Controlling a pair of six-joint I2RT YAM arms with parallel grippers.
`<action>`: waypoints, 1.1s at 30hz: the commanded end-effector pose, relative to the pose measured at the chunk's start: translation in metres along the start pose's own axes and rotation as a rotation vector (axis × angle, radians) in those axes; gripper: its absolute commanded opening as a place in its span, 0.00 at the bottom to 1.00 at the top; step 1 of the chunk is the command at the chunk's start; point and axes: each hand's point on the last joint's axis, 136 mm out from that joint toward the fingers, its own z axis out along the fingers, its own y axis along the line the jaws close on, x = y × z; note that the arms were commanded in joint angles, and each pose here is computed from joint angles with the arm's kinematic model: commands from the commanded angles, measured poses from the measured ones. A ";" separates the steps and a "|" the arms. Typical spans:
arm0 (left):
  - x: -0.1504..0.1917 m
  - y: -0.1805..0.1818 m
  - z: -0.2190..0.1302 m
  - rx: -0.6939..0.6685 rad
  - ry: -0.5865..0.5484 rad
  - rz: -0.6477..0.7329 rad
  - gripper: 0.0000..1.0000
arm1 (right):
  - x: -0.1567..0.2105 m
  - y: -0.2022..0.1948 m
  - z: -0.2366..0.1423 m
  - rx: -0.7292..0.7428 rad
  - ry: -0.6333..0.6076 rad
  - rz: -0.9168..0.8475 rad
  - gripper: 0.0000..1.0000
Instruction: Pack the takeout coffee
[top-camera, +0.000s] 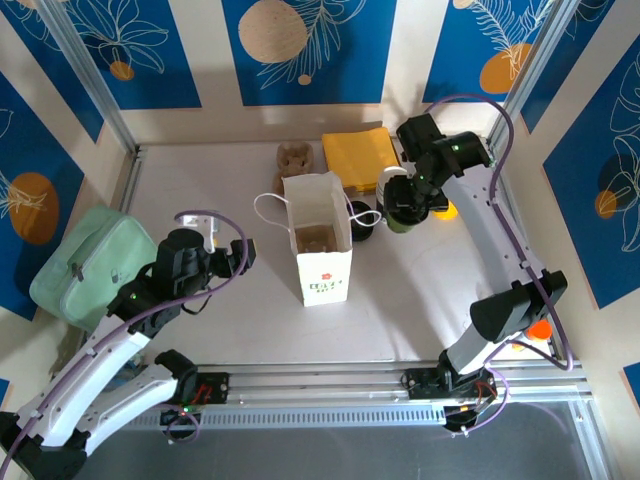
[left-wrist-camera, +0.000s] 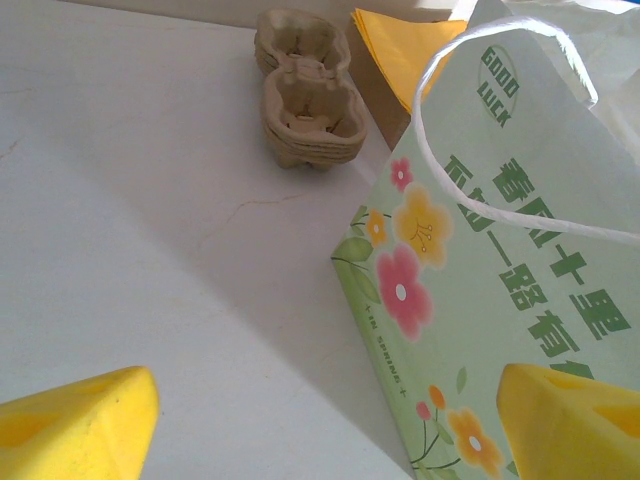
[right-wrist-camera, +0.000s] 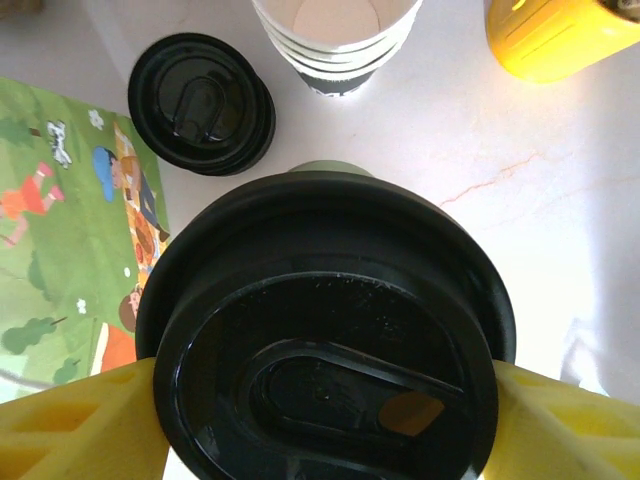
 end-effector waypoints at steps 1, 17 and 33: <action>-0.008 -0.002 -0.007 0.007 -0.026 -0.010 0.88 | -0.001 0.000 -0.017 0.019 -0.021 0.003 0.73; -0.008 -0.003 -0.008 0.012 -0.026 -0.011 0.88 | -0.027 0.033 -0.065 0.012 -0.121 -0.058 0.73; -0.004 -0.001 -0.004 0.005 -0.015 -0.016 0.88 | -0.017 0.111 -0.106 -0.246 -0.206 -0.166 0.73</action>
